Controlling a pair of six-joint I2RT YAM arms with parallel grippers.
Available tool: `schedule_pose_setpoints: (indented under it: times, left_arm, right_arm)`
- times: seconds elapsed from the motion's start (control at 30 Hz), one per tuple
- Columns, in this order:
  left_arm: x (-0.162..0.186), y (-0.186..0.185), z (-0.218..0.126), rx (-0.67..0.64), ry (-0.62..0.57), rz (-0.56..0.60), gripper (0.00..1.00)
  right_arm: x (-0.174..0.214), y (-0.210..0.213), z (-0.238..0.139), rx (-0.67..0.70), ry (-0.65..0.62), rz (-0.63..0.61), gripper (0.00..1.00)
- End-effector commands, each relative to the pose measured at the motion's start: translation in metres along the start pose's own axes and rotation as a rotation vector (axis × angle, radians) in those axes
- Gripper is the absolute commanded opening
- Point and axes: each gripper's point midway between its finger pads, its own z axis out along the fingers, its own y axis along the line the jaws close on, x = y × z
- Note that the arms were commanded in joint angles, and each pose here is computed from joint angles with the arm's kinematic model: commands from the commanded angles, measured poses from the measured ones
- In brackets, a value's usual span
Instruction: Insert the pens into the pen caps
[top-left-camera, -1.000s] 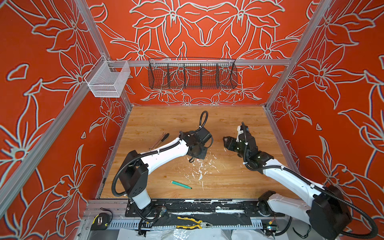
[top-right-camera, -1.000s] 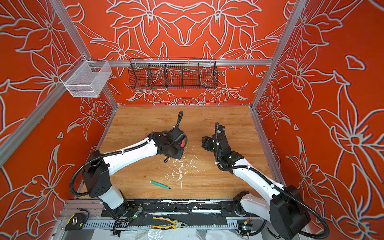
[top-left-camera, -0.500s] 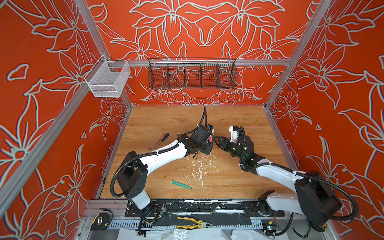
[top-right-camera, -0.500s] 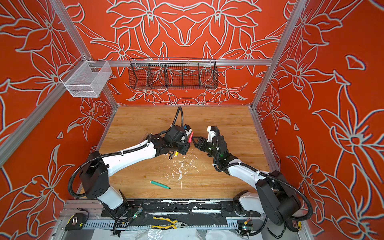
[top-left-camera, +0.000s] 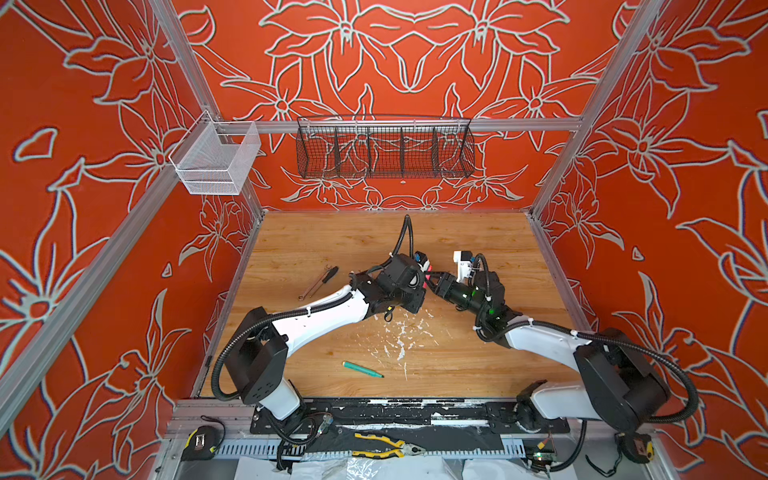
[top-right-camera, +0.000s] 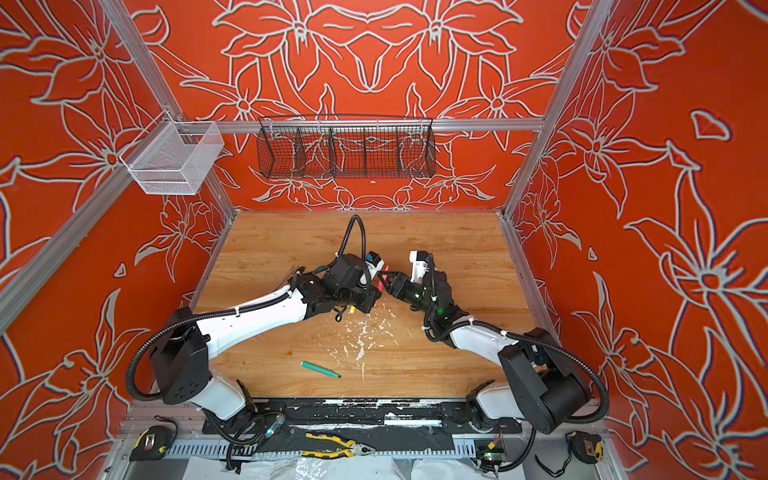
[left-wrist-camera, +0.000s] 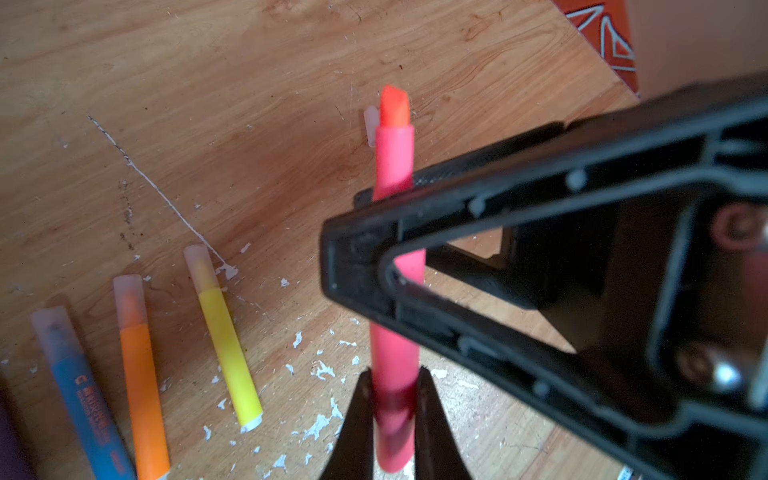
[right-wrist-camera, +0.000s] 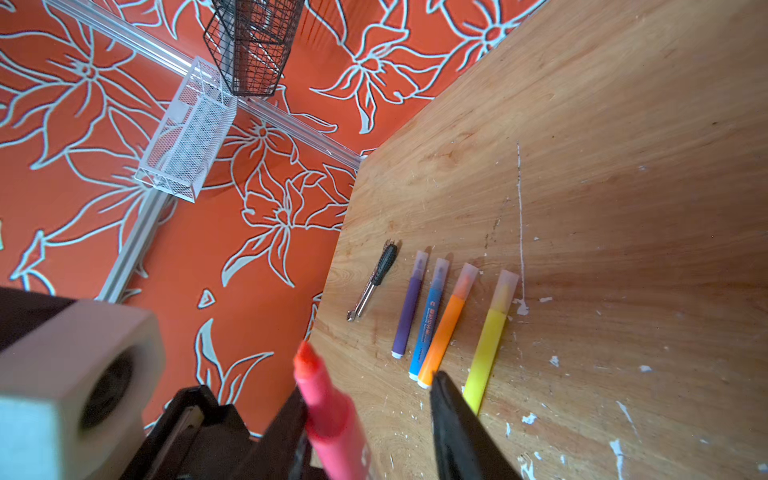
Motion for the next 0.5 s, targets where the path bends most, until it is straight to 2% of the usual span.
schedule_pose_setpoints:
  times: [0.0,0.27,0.33,0.47]
  left_arm:
    - [-0.0088,-0.0016,0.0034,-0.005,-0.016,0.014,0.06]
    - [-0.0065,-0.0062,0.01,0.021,0.003,0.012,0.07]
    - [-0.0055,-0.0062,0.0104,0.023,0.001,0.013,0.12]
    - [-0.0034,-0.0085,0.0123,0.041,0.001,0.014,0.28]
  right_arm:
    - [0.0007,0.0073,-0.0004,-0.031,0.013,0.023,0.36]
    - [0.0036,0.0036,0.0035,-0.022,0.032,0.05,0.22]
    - [0.0043,0.0035,0.0037,-0.024,0.034,0.057,0.17]
    - [0.0044,0.0069,0.0026,-0.044,0.031,0.072,0.1]
